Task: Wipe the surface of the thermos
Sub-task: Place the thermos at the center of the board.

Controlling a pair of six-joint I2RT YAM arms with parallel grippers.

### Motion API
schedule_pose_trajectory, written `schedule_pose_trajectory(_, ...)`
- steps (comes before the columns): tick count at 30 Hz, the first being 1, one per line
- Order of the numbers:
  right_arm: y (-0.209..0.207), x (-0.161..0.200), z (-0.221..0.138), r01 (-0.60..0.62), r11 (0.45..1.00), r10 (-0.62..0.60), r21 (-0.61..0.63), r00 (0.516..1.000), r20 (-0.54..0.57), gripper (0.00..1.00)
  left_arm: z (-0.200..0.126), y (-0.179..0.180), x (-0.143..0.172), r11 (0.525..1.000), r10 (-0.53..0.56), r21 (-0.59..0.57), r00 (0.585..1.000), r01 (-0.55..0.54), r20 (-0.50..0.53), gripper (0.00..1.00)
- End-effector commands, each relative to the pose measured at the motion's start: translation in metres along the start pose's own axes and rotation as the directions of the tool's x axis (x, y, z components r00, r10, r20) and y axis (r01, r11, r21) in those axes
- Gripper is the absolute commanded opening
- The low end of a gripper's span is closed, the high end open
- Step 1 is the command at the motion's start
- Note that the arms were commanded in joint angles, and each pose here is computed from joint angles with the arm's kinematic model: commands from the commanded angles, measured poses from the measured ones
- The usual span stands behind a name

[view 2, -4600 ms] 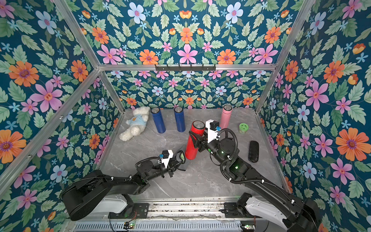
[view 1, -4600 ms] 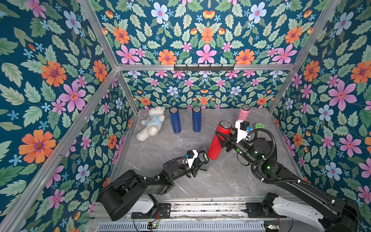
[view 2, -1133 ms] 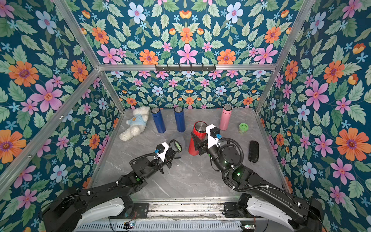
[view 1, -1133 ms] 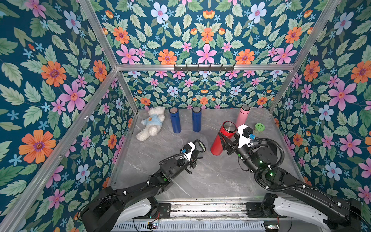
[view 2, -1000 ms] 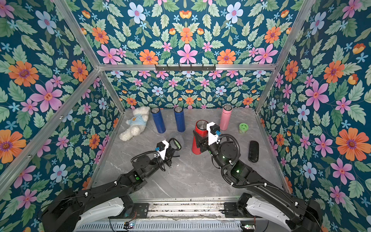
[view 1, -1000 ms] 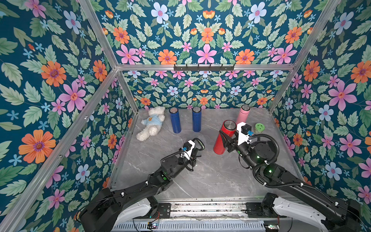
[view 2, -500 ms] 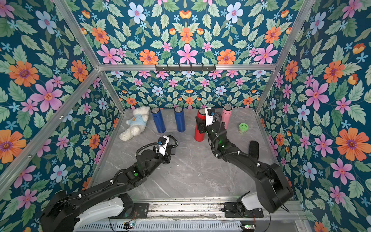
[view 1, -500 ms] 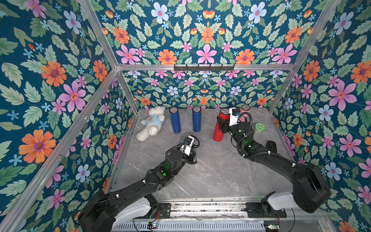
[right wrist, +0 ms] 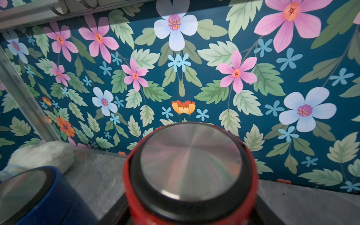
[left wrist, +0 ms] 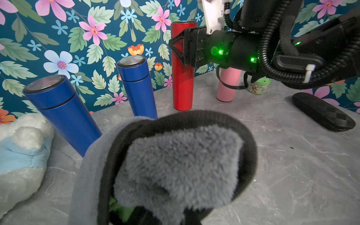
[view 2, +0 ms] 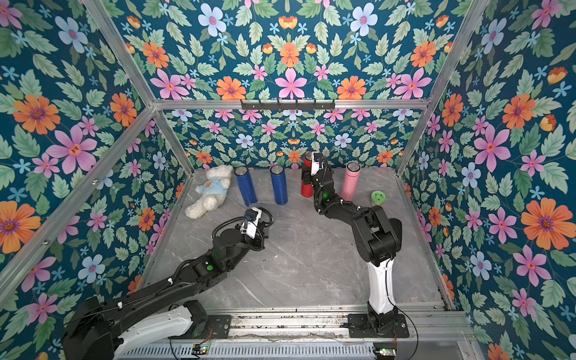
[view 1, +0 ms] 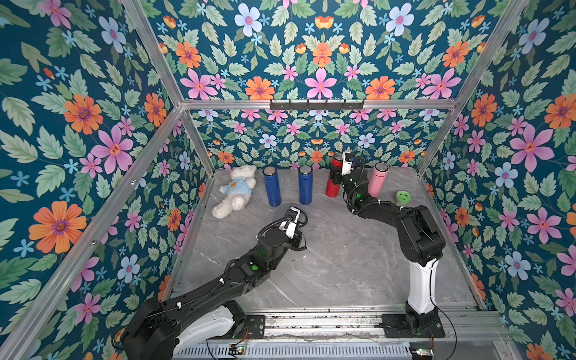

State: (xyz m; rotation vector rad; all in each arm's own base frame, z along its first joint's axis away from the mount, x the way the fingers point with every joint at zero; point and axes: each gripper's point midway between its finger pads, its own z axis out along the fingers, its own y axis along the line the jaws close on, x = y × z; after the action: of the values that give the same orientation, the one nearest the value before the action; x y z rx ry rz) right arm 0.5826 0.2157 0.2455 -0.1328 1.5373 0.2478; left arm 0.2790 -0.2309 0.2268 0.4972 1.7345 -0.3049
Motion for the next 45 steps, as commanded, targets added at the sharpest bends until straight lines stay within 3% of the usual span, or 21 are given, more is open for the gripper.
schedule_pose_trajectory(1,-0.006,-0.023,0.007,0.047,0.998,-0.05,0.036,0.995,0.091,0.0,0.001,0.006,-0.002,0.999,0.031,-0.034,0.999,-0.032,-0.01,0.0)
schedule_pose_trajectory(15,-0.021,0.011,-0.002,0.056,0.995,-0.058,0.079,0.998,0.028,0.03,0.011,0.002,-0.003,0.999,0.028,-0.024,0.999,-0.029,-0.019,0.0)
schedule_pose_trajectory(26,-0.025,0.028,-0.012,0.017,0.996,-0.017,0.084,1.0,0.003,0.41,0.009,0.004,-0.004,0.999,0.025,-0.027,1.0,-0.026,-0.019,0.0)
schedule_pose_trajectory(34,-0.019,0.028,-0.017,-0.001,0.999,0.001,0.044,1.0,-0.001,0.59,0.008,0.005,-0.006,0.999,0.028,-0.028,1.0,-0.028,-0.015,0.0)
schedule_pose_trajectory(36,-0.017,0.029,-0.017,-0.006,0.999,0.006,0.036,1.0,-0.004,0.89,0.007,0.005,-0.007,0.999,0.026,-0.03,1.0,-0.026,-0.013,0.0)
schedule_pose_trajectory(37,-0.017,0.029,-0.017,-0.006,0.999,0.006,0.035,1.0,-0.004,0.99,0.007,0.006,-0.007,0.999,0.025,-0.031,1.0,-0.026,-0.012,0.0)
schedule_pose_trajectory(45,-0.013,0.022,-0.021,-0.005,1.0,0.005,0.031,1.0,0.014,0.99,0.004,0.008,-0.008,0.999,0.032,-0.039,0.999,-0.032,-0.01,0.0)
